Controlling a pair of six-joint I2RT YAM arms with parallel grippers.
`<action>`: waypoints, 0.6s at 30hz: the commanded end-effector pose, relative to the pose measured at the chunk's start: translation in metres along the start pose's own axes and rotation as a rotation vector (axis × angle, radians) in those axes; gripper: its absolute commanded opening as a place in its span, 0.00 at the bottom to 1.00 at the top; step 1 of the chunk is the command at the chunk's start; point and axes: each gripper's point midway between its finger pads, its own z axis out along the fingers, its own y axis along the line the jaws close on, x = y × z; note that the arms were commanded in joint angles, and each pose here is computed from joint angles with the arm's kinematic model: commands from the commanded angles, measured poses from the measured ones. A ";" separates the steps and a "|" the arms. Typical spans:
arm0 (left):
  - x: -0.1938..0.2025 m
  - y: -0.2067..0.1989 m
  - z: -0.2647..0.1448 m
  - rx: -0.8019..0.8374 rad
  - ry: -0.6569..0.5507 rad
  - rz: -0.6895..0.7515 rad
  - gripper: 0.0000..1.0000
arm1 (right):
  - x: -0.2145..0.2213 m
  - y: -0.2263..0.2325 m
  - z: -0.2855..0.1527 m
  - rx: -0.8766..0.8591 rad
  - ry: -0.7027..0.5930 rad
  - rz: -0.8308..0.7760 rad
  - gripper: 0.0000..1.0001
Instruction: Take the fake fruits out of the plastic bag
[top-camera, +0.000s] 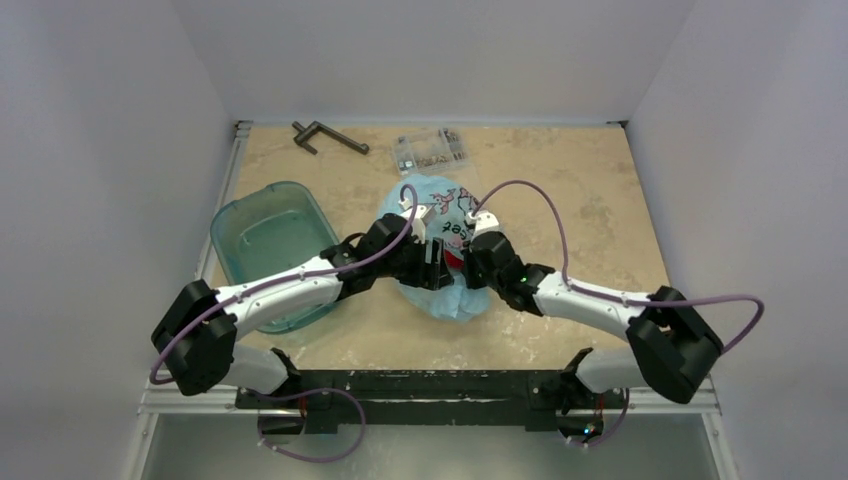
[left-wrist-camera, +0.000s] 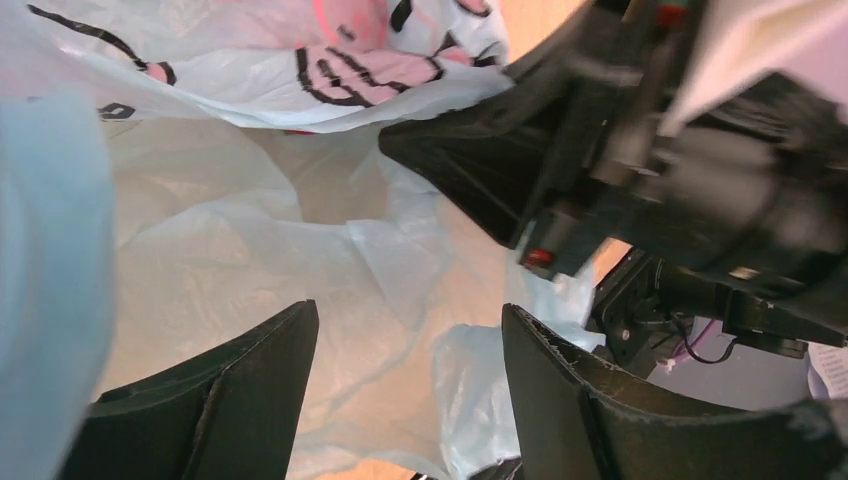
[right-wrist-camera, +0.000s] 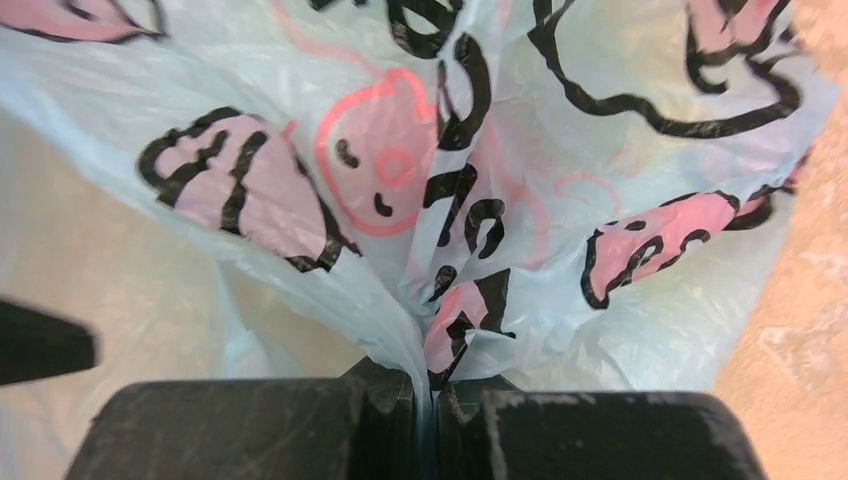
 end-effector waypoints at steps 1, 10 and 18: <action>-0.011 -0.003 -0.005 0.002 -0.054 -0.001 0.67 | -0.035 0.012 -0.025 -0.088 -0.130 -0.066 0.00; -0.029 -0.003 0.013 -0.011 -0.102 -0.013 0.66 | -0.028 0.010 -0.050 -0.159 -0.202 -0.016 0.01; -0.046 0.011 0.041 -0.074 -0.085 -0.032 0.65 | -0.009 0.006 -0.048 -0.147 -0.133 0.024 0.00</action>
